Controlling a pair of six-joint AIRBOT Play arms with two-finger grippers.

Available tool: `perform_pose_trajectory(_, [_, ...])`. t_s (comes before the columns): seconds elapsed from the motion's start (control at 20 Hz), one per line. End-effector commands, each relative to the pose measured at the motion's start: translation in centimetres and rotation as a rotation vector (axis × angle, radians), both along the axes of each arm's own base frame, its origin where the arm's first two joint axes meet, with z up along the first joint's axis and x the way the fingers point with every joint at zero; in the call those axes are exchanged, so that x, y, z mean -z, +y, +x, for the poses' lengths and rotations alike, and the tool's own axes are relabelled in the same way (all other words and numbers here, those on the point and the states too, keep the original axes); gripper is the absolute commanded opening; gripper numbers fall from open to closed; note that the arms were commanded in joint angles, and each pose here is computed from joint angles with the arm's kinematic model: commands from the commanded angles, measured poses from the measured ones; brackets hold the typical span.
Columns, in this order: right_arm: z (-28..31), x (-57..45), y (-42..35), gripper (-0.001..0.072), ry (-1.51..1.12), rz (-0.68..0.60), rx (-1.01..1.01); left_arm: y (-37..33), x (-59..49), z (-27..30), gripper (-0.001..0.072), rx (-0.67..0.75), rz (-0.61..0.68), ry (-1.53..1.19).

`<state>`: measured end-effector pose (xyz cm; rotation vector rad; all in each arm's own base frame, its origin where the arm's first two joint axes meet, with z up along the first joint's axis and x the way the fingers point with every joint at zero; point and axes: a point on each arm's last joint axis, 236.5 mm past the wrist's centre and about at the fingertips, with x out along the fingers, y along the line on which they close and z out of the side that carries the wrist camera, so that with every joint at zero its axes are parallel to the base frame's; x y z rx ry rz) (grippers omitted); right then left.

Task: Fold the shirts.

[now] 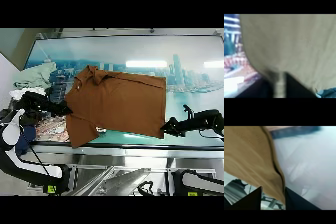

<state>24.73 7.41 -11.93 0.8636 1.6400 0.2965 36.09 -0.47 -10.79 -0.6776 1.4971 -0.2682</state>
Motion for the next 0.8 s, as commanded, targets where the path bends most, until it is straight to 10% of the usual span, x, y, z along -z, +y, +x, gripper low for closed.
perform_pose_trajectory(0.0, [1.3,0.9,2.8,0.0245,-0.063,0.025,-0.027,-0.4,-0.2,0.3,0.0118,0.003,-0.009,-0.012])
perform_pose_trajectory(0.15, [1.7,0.0,3.8,0.0012,-0.101,0.039,-0.07,-0.7,-0.9,0.4,0.0021,0.032,-0.013,-0.041])
perform_pose_trajectory(0.5, [12.9,-28.9,-0.3,0.0011,-0.973,-0.125,0.011,-4.4,-27.5,3.1,0.002,0.024,0.029,-0.771])
perform_pose_trajectory(0.75, [-0.9,-65.1,0.7,0.0011,-1.995,-0.556,0.087,-7.6,-65.5,-18.8,0.002,-0.207,0.315,-1.953])
